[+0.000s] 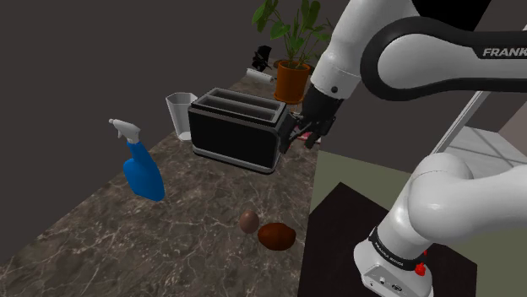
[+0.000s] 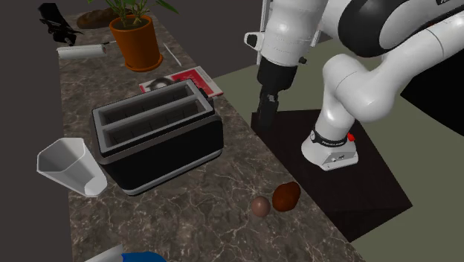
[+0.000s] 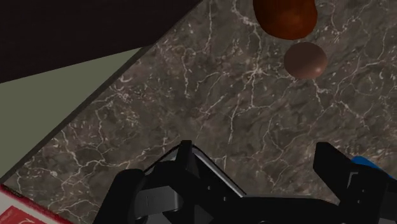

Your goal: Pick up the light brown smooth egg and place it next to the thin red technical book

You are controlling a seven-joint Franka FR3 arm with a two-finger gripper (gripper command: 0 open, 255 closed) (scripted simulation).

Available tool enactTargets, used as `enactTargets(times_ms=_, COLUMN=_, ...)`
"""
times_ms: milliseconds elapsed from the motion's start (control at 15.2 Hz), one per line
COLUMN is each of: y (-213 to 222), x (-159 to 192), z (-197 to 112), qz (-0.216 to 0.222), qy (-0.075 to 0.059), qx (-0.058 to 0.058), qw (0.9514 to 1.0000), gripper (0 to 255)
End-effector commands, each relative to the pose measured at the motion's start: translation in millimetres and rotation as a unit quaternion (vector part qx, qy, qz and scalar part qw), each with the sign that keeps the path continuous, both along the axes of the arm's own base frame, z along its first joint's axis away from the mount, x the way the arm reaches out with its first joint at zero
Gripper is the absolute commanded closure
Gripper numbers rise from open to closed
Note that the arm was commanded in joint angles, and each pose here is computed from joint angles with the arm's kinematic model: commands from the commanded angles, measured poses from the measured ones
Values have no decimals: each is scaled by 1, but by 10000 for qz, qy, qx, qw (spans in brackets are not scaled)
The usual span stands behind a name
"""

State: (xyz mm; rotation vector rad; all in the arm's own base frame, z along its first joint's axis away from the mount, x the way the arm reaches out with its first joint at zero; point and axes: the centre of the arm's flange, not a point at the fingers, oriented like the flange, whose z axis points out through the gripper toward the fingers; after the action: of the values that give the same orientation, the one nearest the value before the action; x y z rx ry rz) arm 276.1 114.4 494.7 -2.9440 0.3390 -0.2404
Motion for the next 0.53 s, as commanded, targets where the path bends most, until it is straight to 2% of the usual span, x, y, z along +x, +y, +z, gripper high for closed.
enactTargets(times_ms=0, y=17, x=-3, z=-19, qz=-23, qy=-39, qx=23, qw=10000, gripper=0)
enactTargets(times_ms=462, y=82, x=-10, z=-84, qz=-66, qy=-148, qx=92, qw=9998, gripper=0)
